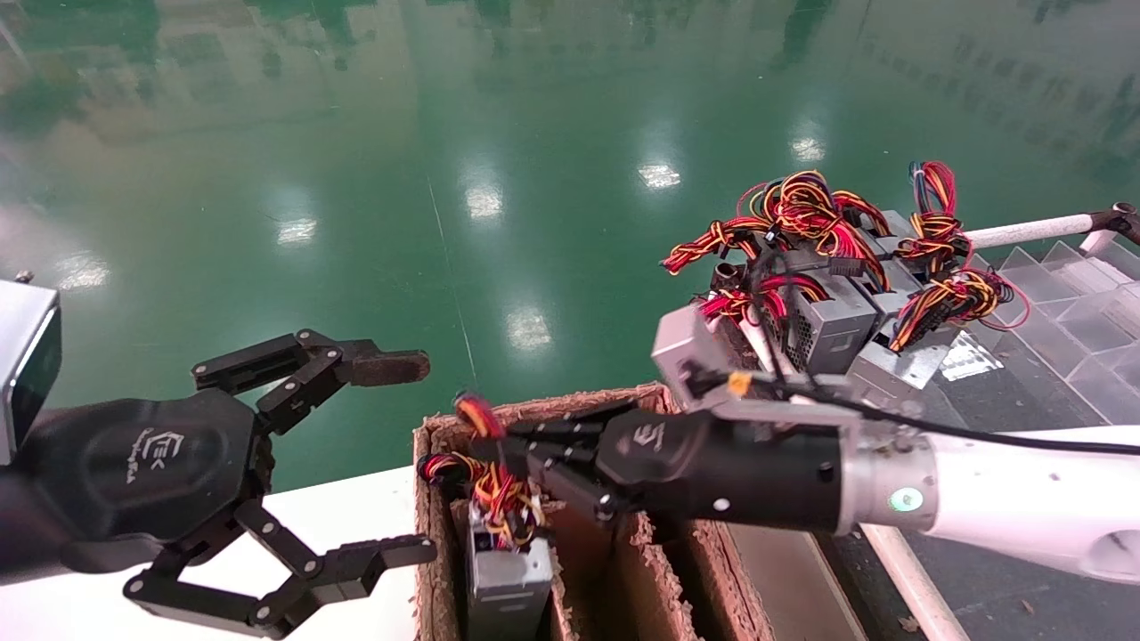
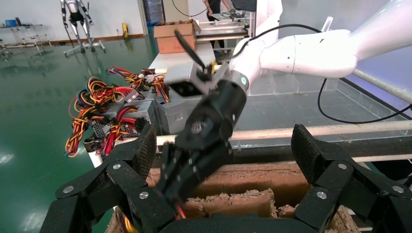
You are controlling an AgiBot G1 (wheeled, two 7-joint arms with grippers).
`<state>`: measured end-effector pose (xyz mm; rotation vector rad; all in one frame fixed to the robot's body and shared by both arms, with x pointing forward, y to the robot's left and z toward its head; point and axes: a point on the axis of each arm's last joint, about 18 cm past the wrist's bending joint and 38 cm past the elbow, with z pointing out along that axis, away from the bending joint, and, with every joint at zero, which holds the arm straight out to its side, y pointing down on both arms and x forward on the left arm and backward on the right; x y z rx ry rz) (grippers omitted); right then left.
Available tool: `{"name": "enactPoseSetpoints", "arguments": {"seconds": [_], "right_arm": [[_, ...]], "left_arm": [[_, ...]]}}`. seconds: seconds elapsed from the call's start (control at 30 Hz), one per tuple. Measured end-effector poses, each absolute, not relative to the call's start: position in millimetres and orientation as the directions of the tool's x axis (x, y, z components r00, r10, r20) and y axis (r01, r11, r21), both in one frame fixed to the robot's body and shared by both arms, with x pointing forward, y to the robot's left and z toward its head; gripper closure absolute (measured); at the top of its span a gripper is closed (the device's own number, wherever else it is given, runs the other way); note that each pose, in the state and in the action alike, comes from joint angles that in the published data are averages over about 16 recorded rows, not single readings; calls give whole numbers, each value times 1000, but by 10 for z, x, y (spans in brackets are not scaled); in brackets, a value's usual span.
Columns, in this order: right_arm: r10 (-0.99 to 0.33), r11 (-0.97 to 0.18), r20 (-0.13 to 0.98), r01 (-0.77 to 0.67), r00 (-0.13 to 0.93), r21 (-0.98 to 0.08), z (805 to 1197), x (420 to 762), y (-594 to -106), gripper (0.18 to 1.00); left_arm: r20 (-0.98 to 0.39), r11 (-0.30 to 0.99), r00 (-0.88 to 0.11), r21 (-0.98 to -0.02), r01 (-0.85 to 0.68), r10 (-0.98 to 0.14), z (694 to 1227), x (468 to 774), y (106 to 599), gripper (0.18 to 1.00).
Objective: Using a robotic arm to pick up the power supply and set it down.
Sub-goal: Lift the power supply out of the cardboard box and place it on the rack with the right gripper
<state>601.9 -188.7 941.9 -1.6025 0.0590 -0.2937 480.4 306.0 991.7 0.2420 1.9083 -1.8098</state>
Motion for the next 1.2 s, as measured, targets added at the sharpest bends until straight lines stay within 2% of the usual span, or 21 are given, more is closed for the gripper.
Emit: {"name": "enactPoseSetpoints", "arguments": {"seconds": [0.33, 0.67, 0.93, 1.2], "right_arm": [[-245, 77, 166, 190, 955, -979, 9908, 5860, -2275, 963], [-319, 189, 213, 282, 924, -941, 10561, 5687, -2904, 963], [-423, 211, 255, 368, 870, -905, 11009, 5548, -3498, 963], [-545, 182, 280, 438, 790, -881, 11240, 5331, -4129, 963]], "left_arm": [[-465, 103, -862, -886, 453, -205, 9917, 4804, 3060, 184], [-465, 103, -862, -886, 453, -205, 9917, 4804, 3060, 184], [-465, 103, -862, -886, 453, -205, 9917, 4804, 3060, 184], [-465, 103, -862, -886, 453, -205, 9917, 4804, 3060, 184]]}}
